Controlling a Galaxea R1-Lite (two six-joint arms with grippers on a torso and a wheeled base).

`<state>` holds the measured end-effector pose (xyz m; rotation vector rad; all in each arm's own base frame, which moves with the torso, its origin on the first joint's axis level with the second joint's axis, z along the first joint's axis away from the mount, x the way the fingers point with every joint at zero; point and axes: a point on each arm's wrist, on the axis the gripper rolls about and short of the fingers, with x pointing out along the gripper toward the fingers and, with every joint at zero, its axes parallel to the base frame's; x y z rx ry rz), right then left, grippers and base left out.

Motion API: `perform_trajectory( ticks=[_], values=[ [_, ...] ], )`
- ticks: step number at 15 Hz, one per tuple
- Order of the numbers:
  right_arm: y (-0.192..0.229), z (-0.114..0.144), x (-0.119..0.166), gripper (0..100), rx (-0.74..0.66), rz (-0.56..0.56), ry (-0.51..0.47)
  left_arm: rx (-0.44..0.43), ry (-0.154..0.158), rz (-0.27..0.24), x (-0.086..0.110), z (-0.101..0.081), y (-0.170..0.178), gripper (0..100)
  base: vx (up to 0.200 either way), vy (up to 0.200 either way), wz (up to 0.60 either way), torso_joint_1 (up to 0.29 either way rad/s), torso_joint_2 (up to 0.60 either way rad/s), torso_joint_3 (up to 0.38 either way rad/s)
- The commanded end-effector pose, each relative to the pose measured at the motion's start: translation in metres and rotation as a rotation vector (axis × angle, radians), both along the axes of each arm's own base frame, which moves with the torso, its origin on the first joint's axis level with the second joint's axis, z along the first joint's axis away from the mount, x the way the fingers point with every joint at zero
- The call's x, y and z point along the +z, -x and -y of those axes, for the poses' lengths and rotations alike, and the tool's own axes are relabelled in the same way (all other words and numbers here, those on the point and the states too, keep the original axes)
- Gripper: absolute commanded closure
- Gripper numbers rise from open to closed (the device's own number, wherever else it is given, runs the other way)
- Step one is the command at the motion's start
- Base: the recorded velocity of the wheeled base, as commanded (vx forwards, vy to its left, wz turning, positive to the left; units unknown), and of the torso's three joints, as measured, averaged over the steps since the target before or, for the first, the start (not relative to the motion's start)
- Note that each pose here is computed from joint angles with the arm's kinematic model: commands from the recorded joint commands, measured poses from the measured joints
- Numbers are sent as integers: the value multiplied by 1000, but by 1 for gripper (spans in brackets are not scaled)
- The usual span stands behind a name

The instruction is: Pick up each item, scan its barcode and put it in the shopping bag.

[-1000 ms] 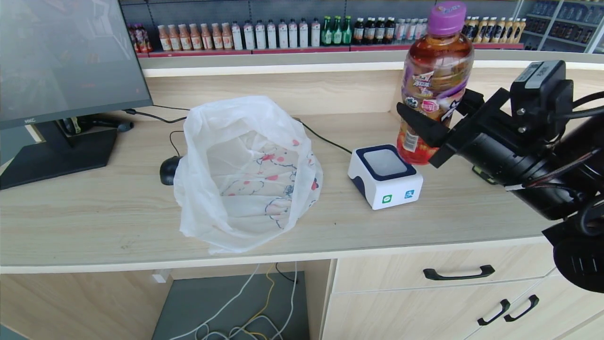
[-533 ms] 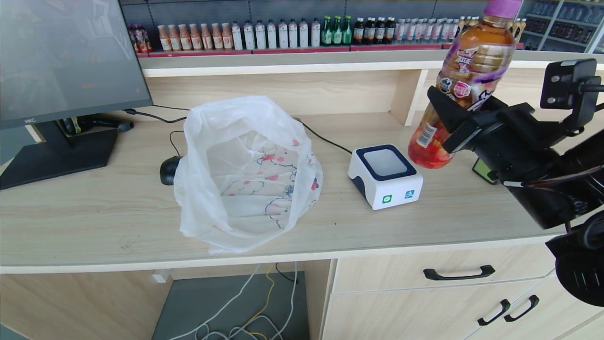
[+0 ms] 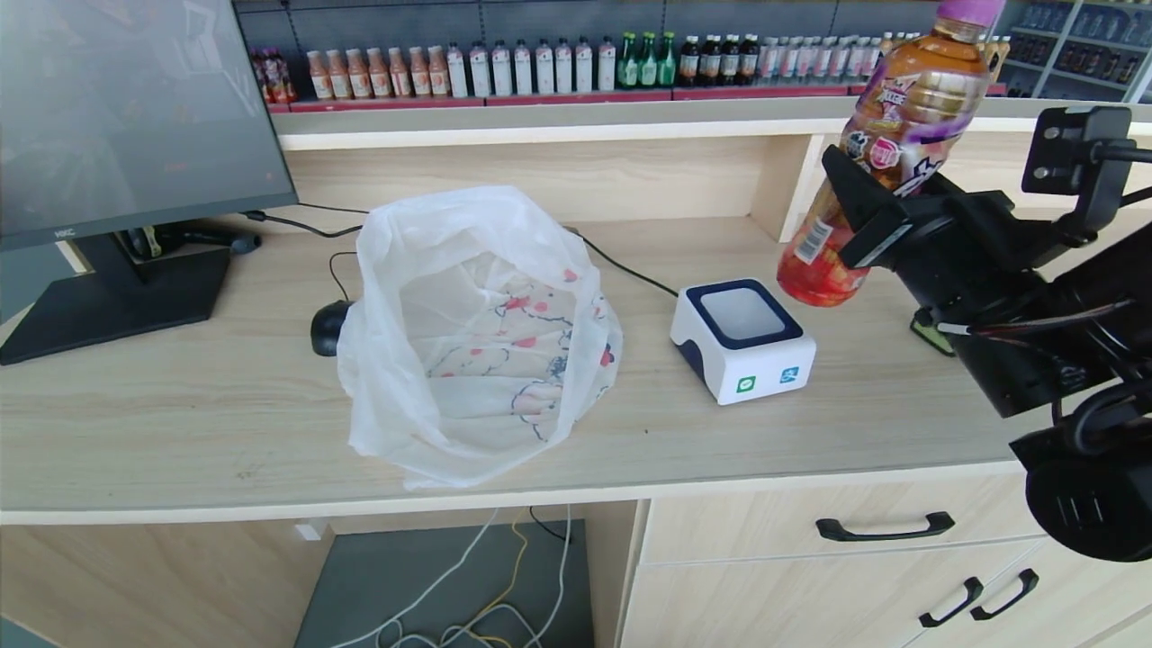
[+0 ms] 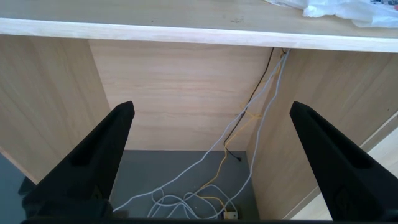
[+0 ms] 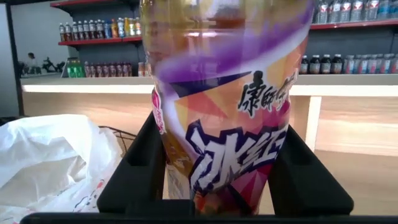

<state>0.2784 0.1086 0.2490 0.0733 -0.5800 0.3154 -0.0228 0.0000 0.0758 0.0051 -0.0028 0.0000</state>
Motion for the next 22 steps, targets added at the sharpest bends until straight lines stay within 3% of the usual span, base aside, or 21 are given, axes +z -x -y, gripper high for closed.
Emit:
perform_trajectory(
  ticks=[1,14,22],
  values=[
    [-13,3,-4,100,-22,-7,1,0,1,0,0,0,0,0,0,200,0,-2,-2,2],
    [-8,2,-1,100,-4,4,4,0,4,0,0,0,0,0,0,185,0,3,3,3],
    [-2,-78,-8,100,197,20,56,0,2,0,0,0,0,0,0,0,0,0,0,0]
  ],
)
